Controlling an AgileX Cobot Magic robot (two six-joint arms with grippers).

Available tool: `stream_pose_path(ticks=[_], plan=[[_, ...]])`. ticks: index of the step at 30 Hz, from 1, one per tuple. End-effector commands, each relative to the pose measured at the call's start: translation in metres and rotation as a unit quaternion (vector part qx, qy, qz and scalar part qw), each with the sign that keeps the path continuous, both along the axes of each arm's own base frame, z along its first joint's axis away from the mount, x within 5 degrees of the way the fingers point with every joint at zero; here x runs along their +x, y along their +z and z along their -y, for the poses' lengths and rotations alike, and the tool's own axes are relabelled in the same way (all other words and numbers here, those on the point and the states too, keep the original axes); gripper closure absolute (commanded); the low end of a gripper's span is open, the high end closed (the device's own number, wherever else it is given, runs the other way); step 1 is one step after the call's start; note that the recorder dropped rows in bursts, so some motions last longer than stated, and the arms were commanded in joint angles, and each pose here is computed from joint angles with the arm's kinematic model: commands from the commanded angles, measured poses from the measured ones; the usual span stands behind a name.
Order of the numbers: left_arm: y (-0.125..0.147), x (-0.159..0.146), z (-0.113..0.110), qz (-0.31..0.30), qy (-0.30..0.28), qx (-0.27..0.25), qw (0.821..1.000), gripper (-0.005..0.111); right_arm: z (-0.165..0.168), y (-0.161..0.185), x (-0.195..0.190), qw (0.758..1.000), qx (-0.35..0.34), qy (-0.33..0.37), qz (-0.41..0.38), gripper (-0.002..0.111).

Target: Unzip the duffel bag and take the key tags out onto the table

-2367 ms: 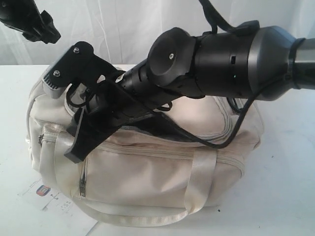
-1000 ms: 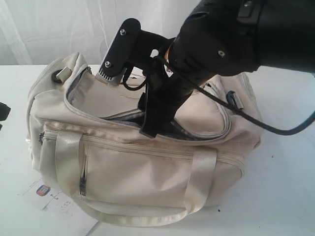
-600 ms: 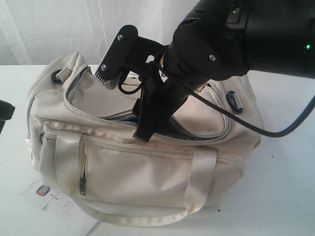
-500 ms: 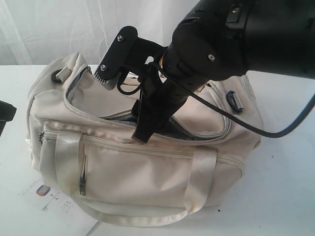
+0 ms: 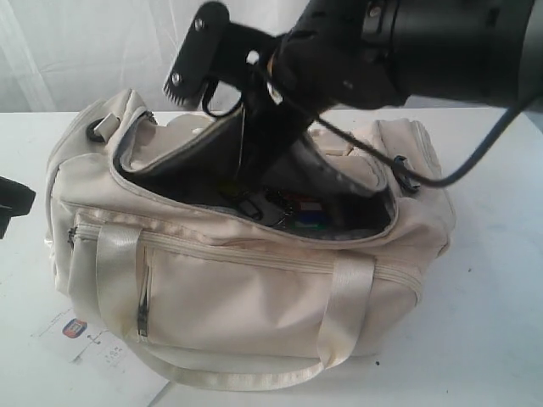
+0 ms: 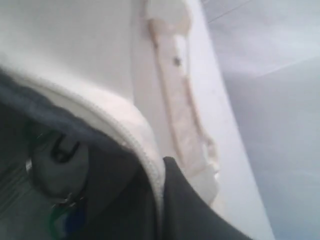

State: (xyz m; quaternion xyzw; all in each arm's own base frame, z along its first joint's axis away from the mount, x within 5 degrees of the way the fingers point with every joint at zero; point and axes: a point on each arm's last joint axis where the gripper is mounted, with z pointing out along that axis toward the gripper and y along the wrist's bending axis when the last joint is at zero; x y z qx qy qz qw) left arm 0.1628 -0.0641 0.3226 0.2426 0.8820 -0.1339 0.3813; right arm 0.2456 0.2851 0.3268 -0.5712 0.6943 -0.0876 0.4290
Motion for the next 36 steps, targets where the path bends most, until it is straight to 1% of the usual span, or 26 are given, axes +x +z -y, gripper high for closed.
stream_pose_path(ticks=[1,5,13,17,20,24,30,32,34,36], plan=[[0.004,-0.004,0.003,-0.008,0.0,-0.031,0.999,0.107,0.005,0.021,0.031,0.997,0.054,-0.018,0.048,0.108],[0.004,-0.005,0.003,-0.014,-0.003,-0.03,0.999,0.107,0.012,0.021,0.061,0.995,0.07,-0.041,0.061,0.108],[0.003,-0.005,0.003,-0.015,-0.003,-0.031,0.999,0.107,0.009,0.013,0.113,0.99,0.098,-0.059,0.084,0.108],[0.003,-0.005,0.003,-0.017,-0.004,-0.031,0.999,0.107,0.01,0.004,0.144,0.984,0.127,-0.099,0.076,0.108],[0.003,-0.006,0.003,-0.018,-0.004,-0.032,0.999,0.107,0.012,-0.006,0.163,0.979,0.146,-0.125,0.067,0.108],[0.003,-0.006,0.004,-0.021,-0.005,-0.032,0.999,0.107,0.01,-0.022,0.18,0.979,0.143,-0.135,0.06,0.108],[0.003,-0.007,0.004,-0.024,-0.007,-0.031,0.999,0.107,0.01,-0.057,0.199,0.977,0.14,-0.158,0.034,0.107],[0.002,-0.007,0.004,-0.025,-0.008,-0.031,0.999,0.107,0.01,-0.068,0.201,0.977,0.129,-0.165,0.023,0.1],[0.002,-0.007,0.004,-0.025,-0.008,-0.031,0.999,0.107,0.011,-0.075,0.202,0.978,0.12,-0.172,0.015,0.088],[0.002,-0.007,0.004,-0.027,-0.008,-0.032,0.999,0.107,0.012,-0.078,0.202,0.977,0.116,-0.18,0.008,0.07]])
